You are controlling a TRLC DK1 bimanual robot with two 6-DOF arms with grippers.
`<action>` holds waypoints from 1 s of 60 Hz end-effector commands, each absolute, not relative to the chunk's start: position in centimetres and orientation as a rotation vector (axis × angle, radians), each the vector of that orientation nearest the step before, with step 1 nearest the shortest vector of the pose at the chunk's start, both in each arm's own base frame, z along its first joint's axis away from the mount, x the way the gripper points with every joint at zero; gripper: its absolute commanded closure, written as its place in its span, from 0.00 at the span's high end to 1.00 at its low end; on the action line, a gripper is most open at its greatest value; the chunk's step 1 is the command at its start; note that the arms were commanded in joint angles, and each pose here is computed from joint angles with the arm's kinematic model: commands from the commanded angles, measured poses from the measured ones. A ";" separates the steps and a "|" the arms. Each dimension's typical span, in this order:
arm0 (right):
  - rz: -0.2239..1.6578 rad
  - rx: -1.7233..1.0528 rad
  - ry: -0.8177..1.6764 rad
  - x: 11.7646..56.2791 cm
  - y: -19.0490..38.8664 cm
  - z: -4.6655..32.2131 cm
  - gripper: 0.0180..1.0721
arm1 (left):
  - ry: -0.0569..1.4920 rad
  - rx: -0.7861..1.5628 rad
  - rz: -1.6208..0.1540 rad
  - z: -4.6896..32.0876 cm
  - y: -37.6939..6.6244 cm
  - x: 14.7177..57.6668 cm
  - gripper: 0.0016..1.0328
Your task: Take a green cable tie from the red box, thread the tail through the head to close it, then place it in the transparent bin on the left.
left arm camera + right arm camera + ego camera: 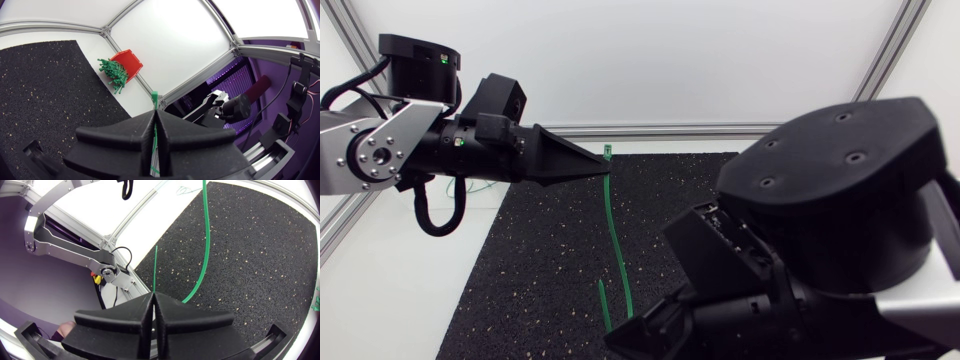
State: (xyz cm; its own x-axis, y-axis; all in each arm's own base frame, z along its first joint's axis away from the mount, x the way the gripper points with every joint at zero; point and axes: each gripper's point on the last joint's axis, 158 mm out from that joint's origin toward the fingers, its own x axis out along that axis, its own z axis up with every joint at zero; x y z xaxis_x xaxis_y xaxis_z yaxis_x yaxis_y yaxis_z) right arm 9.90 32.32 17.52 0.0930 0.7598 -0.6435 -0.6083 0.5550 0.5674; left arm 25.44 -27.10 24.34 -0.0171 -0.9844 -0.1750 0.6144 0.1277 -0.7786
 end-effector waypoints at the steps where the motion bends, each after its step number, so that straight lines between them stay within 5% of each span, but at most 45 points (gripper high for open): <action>1: 1.014 0.260 1.099 9.6 32.3 19.6 0.05 | 0.827 -0.562 -1.386 24.3 -27.2 24.3 0.03; 32: 1.095 0.515 1.191 8.2 32.6 28.7 0.05 | 0.746 -0.569 -1.359 25.7 -29.0 23.9 0.03; 60: 1.132 0.681 1.326 8.0 33.0 31.8 0.05 | 0.639 -0.607 -1.309 26.9 -28.2 24.8 0.03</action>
